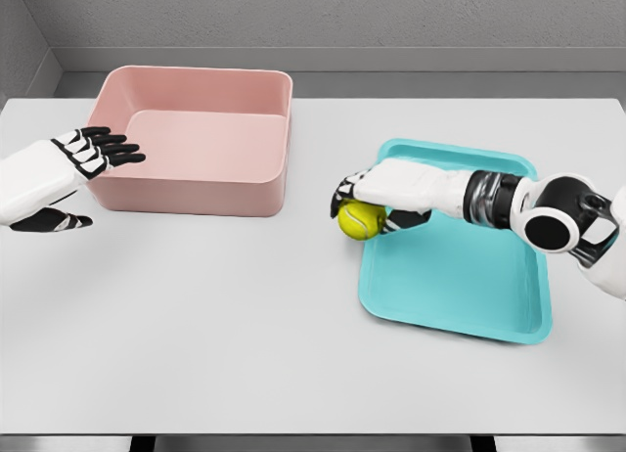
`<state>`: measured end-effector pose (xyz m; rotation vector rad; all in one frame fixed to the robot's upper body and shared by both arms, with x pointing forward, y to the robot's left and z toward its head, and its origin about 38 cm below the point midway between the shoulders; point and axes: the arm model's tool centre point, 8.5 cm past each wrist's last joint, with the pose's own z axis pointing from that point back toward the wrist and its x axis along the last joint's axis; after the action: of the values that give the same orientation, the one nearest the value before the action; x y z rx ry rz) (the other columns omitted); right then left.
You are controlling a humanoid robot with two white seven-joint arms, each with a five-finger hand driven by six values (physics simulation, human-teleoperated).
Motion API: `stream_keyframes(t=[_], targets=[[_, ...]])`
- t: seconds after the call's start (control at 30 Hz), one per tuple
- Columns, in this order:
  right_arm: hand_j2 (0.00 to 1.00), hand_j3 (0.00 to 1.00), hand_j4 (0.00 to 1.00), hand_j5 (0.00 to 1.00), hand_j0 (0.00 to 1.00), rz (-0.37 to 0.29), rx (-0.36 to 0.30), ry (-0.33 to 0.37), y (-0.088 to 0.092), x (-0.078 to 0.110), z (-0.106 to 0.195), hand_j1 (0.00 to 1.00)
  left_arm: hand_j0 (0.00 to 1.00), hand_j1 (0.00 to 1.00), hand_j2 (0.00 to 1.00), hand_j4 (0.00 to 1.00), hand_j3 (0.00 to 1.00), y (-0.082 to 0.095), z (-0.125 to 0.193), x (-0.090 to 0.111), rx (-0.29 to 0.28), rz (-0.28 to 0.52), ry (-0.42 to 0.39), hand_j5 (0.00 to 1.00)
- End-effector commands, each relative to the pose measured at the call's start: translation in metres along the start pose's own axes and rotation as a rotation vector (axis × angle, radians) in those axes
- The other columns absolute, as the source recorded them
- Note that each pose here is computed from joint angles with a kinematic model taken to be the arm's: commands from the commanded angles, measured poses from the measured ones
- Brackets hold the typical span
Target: Put the tennis from the blue tray into the pink basket with both arms
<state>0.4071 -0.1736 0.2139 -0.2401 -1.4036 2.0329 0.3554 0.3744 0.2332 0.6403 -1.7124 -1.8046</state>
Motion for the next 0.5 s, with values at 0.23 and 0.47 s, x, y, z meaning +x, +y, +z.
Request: stream_keyframes(t=[0.23,0.47], targets=[[0.56,0.56,0.56,0.56,0.56,0.045,0.021,-0.193,0.0,0.042,-0.03,0.56,1.0,1.0,1.0,1.0,1.0,0.002,0.001,-0.001,0.0,0.0,0.003,1.0],[0.53,0.53,0.53,0.53,0.53,0.052,0.03,-0.235,-0.005,0.067,-0.055,0.53,1.0,1.0,1.0,1.0,1.0,0.003,0.003,-0.002,-0.008,-0.006,0.004,1.0]])
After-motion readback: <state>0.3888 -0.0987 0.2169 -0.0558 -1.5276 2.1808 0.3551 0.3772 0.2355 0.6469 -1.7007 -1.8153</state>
